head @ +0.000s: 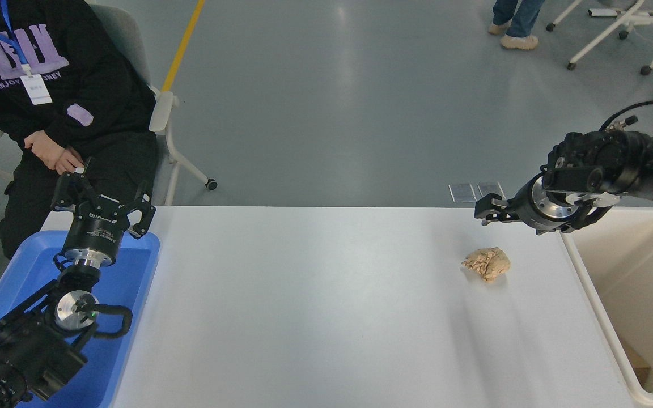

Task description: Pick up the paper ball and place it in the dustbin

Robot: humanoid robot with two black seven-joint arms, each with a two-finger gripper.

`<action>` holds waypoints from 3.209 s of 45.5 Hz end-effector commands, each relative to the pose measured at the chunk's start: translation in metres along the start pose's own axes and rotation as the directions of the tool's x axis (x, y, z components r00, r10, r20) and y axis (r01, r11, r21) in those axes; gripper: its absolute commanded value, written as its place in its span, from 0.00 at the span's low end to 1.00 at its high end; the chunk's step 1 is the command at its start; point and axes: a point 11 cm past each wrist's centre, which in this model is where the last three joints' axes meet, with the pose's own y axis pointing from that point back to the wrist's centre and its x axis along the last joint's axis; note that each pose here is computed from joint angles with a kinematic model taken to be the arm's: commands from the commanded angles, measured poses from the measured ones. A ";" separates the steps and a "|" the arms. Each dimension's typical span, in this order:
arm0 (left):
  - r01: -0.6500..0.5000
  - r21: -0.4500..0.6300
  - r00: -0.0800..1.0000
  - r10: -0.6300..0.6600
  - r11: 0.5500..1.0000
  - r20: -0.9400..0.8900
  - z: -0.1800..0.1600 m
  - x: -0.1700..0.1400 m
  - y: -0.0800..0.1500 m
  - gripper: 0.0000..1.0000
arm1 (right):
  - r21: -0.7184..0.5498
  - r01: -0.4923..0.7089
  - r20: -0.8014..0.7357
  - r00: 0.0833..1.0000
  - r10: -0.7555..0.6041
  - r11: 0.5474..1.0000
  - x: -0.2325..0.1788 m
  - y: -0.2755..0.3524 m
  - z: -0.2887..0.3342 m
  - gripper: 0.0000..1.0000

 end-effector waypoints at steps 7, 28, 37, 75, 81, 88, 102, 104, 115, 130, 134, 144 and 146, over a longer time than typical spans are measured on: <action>0.000 -0.001 1.000 0.000 1.000 -0.001 0.000 0.000 0.000 0.99 | 0.016 -0.069 0.029 0.997 0.069 0.997 -0.040 -0.064 -0.011 1.00; 0.000 0.000 1.000 0.000 1.000 0.000 0.000 0.000 0.000 0.99 | -0.019 -0.184 0.077 0.980 0.185 0.983 -0.041 -0.083 0.001 0.98; 0.000 0.000 1.000 0.000 1.000 0.000 0.000 0.000 0.000 0.99 | -0.059 -0.193 0.080 0.977 0.197 0.979 -0.040 -0.083 0.006 0.98; 0.000 0.000 1.000 0.000 1.000 0.000 0.000 0.000 0.000 0.99 | -0.005 -0.166 0.259 0.952 0.161 0.986 -0.065 -0.093 -0.007 0.26; 0.000 -0.001 1.000 0.000 1.000 -0.001 0.000 0.000 0.000 0.99 | 0.003 -0.168 0.294 0.942 0.160 0.986 -0.060 -0.091 -0.007 0.00; 0.000 -0.001 1.000 0.000 1.000 -0.001 0.000 0.000 0.000 0.99 | 0.007 -0.159 0.311 0.939 0.149 0.987 -0.059 -0.090 -0.005 0.00; 0.000 -0.001 1.000 0.000 1.000 -0.001 0.000 0.000 0.000 0.99 | 0.039 -0.087 0.288 0.955 0.072 0.995 -0.063 -0.081 -0.011 0.00; 0.000 -0.001 1.000 0.000 1.000 -0.001 0.000 0.000 0.000 0.99 | 0.032 -0.067 0.286 0.957 0.055 0.997 -0.060 -0.074 0.000 0.00; 0.000 0.000 1.000 0.000 1.000 0.000 0.000 0.000 0.000 0.99 | 0.065 0.091 0.220 0.970 -0.103 0.994 -0.039 -0.004 0.017 0.00; -0.001 -0.001 1.000 0.001 1.000 0.000 0.000 0.000 0.000 0.99 | 0.173 0.403 0.007 0.912 -0.410 0.899 -0.031 0.116 -0.014 0.00; 0.000 -0.001 1.000 0.000 1.000 -0.001 0.000 0.000 0.000 0.99 | 0.206 0.466 -0.047 0.883 -0.467 0.861 -0.023 0.151 -0.020 0.00; 0.000 0.000 1.000 0.000 1.000 0.000 0.000 0.000 0.000 0.99 | 0.233 0.432 -0.106 0.902 -0.419 0.871 -0.005 0.202 -0.031 0.00; 0.000 0.000 1.000 0.000 1.000 0.000 0.000 0.000 0.000 0.99 | 0.223 0.418 -0.113 0.908 -0.403 0.881 -0.002 0.209 -0.031 0.00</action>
